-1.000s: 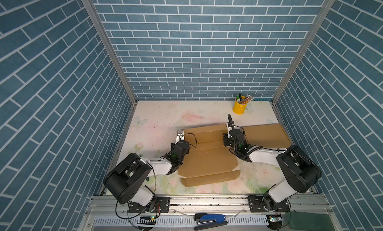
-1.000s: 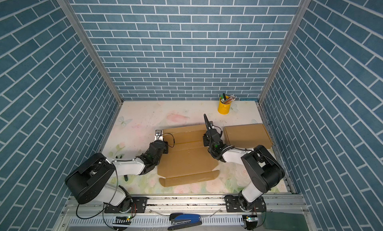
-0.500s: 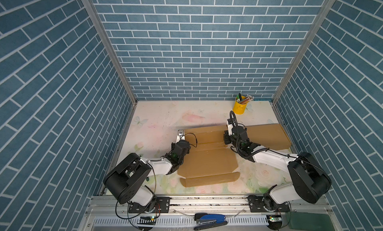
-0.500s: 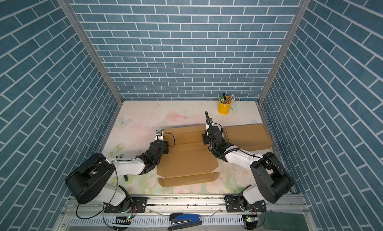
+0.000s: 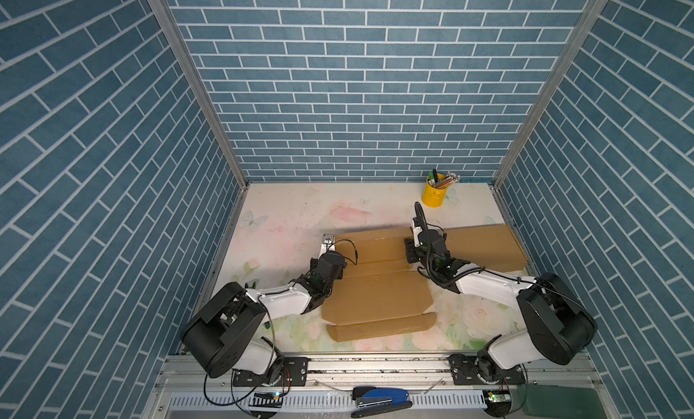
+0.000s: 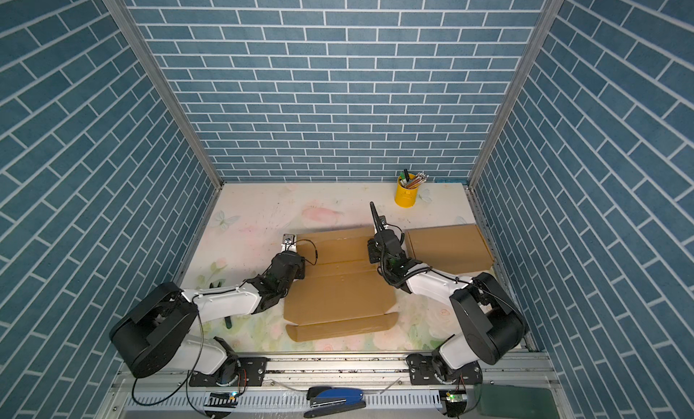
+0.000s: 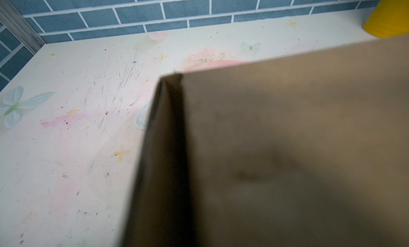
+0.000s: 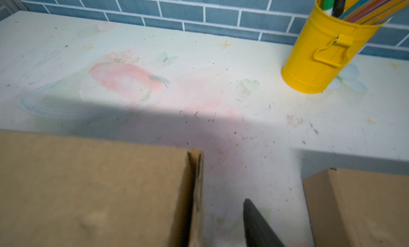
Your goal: Fold the paper box
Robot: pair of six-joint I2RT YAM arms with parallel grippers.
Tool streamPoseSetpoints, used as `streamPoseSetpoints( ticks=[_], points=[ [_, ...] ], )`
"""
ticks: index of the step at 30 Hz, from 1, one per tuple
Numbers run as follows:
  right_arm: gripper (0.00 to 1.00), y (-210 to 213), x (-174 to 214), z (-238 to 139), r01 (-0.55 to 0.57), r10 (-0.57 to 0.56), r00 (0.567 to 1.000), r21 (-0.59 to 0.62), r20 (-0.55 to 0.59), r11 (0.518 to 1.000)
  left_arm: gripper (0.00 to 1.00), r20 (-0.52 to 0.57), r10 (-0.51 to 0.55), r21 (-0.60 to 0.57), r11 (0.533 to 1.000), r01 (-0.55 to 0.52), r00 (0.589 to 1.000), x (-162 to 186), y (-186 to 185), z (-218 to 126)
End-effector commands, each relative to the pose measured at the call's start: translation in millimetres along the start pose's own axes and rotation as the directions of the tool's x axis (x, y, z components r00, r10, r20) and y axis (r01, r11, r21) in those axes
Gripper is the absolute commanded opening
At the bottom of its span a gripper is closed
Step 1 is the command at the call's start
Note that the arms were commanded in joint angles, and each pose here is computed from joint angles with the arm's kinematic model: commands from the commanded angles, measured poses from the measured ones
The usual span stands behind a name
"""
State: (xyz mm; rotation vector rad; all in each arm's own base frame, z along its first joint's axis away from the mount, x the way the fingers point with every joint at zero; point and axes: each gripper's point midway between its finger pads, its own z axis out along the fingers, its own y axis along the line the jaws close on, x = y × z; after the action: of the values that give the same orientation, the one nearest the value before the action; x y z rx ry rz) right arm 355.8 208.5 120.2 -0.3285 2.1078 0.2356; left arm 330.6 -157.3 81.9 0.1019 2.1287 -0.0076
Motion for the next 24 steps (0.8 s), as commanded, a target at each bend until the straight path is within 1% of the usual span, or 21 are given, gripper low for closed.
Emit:
streamPoseSetpoints(
  ticks=[1, 3, 4, 6, 7, 10, 13, 16, 18, 21, 24],
  points=[
    [0.6, 6, -22, -22, -0.057, 0.055, 0.998, -0.105, -0.016, 0.993, 0.0, -0.16, 0.075, -0.002, 0.997, -0.076, 0.984, 22, 8, -6],
    [0.69, 10, -21, -34, -0.054, 0.048, 0.998, -0.157, -0.045, 0.986, 0.0, -0.22, 0.072, 0.017, 0.997, -0.07, 0.973, 22, 9, -7],
    [0.7, 11, -20, -39, -0.047, 0.038, 0.998, -0.17, -0.056, 0.984, 0.0, -0.245, 0.074, 0.025, 0.997, -0.07, 0.967, 23, 10, -7],
    [0.72, 11, -24, -53, -0.038, 0.026, 0.998, -0.204, -0.06, 0.978, 0.0, -0.325, 0.078, 0.043, 0.997, -0.068, 0.943, 27, 14, -9],
    [0.73, 11, -25, -59, -0.035, 0.021, 0.998, -0.217, -0.065, 0.976, 0.0, -0.338, 0.081, 0.055, 0.996, -0.066, 0.938, 18, 13, -10],
    [0.73, 5, -35, -78, -0.02, 0.005, 0.998, -0.242, -0.064, 0.97, 0.0, -0.445, 0.138, 0.097, 0.99, -0.106, 0.885, 16, 15, -16],
    [0.72, 3, -49, -92, 0.009, -0.022, 0.999, -0.262, -0.049, 0.965, 0.0, -0.544, 0.209, 0.144, 0.977, -0.154, 0.813, 14, 20, -25],
    [0.71, 4, -56, -95, 0.029, -0.041, 0.998, -0.265, -0.039, 0.964, 0.0, -0.634, 0.295, 0.204, 0.955, -0.213, 0.715, 16, 26, -34],
    [0.7, 5, -57, -93, 0.025, -0.035, 0.999, -0.272, -0.033, 0.962, 0.0, -0.685, 0.349, 0.252, 0.937, -0.24, 0.639, 19, 30, -39],
    [0.69, 10, -52, -87, 0.001, -0.013, 0.999, -0.296, -0.039, 0.955, 0.0, -0.733, 0.38, 0.297, 0.925, -0.237, 0.564, 19, 33, -42],
    [0.67, 14, -42, -79, -0.032, 0.015, 0.998, -0.319, -0.057, 0.947, 0.01, -0.768, 0.402, 0.313, 0.915, -0.256, 0.498, 12, 35, -38]
  ],
)
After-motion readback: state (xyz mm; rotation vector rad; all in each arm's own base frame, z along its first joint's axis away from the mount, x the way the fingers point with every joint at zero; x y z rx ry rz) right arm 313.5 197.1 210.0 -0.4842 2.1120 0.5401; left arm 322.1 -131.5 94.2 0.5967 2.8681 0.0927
